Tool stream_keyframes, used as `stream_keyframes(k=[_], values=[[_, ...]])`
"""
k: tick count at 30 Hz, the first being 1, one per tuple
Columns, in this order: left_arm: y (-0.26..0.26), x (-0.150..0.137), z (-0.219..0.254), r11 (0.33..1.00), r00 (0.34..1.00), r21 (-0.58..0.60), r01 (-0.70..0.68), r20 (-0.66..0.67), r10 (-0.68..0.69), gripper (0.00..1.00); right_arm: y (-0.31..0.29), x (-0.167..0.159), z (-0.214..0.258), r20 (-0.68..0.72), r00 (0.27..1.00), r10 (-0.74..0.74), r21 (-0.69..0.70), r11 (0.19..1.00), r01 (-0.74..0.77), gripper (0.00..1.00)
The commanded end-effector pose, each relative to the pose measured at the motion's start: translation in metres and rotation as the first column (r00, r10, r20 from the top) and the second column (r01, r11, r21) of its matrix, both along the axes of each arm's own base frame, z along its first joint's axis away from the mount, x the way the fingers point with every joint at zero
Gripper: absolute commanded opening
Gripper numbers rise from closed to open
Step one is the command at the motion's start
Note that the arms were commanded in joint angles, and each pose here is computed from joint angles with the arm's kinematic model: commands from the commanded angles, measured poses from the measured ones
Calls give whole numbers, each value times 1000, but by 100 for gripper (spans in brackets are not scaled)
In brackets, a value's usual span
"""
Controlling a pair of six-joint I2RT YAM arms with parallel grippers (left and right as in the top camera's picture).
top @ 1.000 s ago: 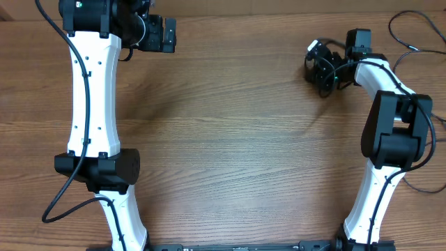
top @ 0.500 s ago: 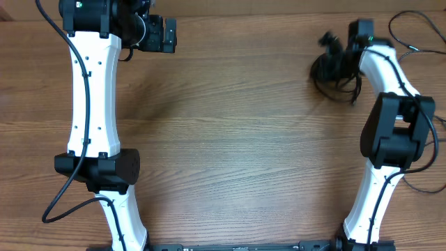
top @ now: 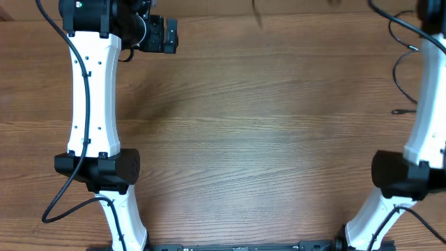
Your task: Untangle cables
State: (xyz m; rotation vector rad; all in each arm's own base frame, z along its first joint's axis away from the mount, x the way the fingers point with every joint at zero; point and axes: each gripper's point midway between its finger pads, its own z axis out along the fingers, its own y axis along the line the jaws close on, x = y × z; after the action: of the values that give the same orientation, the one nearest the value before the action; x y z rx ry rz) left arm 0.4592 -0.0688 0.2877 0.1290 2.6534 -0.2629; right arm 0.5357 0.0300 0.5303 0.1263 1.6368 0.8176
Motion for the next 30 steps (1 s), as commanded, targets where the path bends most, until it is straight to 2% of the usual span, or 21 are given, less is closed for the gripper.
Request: stream_keyframes(k=[1,3,5,8,12,22,28,29,30], values=[[-5,-6,17,1000,999,-21,5,34,-4,100,-21,22,-23,-29,994,-108,-44,993,107,4],[-5,-7,16,1000,1000,-20,5,29,-4,100,-25,25,-41,-43,991,-127,-154,981,119,4],[-5,-8,16,1000,1000,-20,5,27,-5,100,-33,26,-66,-124,978,-167,-201,969,140,4],[-5,-8,16,1000,1000,-19,5,28,-4,100,-39,17,-102,-300,930,-213,-169,971,168,4],[-5,-8,16,1000,1000,-19,4,28,-4,100,-36,5,-128,-430,879,-207,-132,977,166,4],[-5,-9,15,1000,1000,-19,5,20,-4,100,-38,2,-150,-497,841,-214,-149,976,161,4],[-5,-11,14,1000,1000,-20,5,14,-5,100,-71,6,-180,-524,757,-392,-291,917,273,4],[-5,-11,14,1000,1000,-19,5,12,-4,100,-74,6,-186,-534,743,-404,-302,911,279,10],[-5,-11,14,1000,1000,-19,5,10,-4,100,-77,5,-191,-544,727,-420,-315,905,286,36]])
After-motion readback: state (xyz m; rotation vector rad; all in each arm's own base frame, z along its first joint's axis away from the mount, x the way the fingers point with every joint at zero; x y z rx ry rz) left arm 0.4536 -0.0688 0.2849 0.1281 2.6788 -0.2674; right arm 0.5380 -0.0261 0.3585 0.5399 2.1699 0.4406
